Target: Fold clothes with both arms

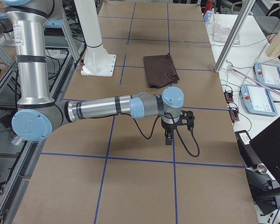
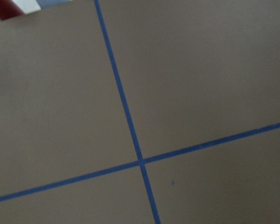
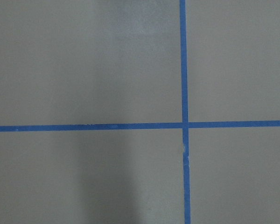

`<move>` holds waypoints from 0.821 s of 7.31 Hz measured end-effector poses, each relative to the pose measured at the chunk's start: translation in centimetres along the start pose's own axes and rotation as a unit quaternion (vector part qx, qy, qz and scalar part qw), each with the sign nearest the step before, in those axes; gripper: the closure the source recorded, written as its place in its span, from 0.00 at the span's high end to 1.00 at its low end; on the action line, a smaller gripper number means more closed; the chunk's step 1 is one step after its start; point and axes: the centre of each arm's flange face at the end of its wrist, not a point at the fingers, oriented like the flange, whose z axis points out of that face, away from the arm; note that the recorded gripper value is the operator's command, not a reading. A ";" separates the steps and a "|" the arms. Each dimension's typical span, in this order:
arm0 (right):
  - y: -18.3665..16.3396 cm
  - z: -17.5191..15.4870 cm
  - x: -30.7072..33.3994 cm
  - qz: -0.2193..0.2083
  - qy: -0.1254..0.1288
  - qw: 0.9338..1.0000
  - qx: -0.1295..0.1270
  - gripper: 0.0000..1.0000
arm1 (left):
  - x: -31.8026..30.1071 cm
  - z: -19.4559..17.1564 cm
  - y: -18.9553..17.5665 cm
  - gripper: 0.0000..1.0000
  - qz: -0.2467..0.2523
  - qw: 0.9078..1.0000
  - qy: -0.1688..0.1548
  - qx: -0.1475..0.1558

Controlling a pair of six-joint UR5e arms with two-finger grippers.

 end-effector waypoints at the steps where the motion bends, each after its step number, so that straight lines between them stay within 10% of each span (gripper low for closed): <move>1: 0.6 0.4 0.6 -0.011 0.003 1.000 -0.006 1.00 | -0.5 0.4 1.0 1.00 -0.005 1.000 -0.005 -0.006; 6: 1.4 1.9 1.0 -0.032 0.003 0.999 -0.024 1.00 | -0.3 0.3 1.5 1.00 -0.006 1.000 -0.011 -0.011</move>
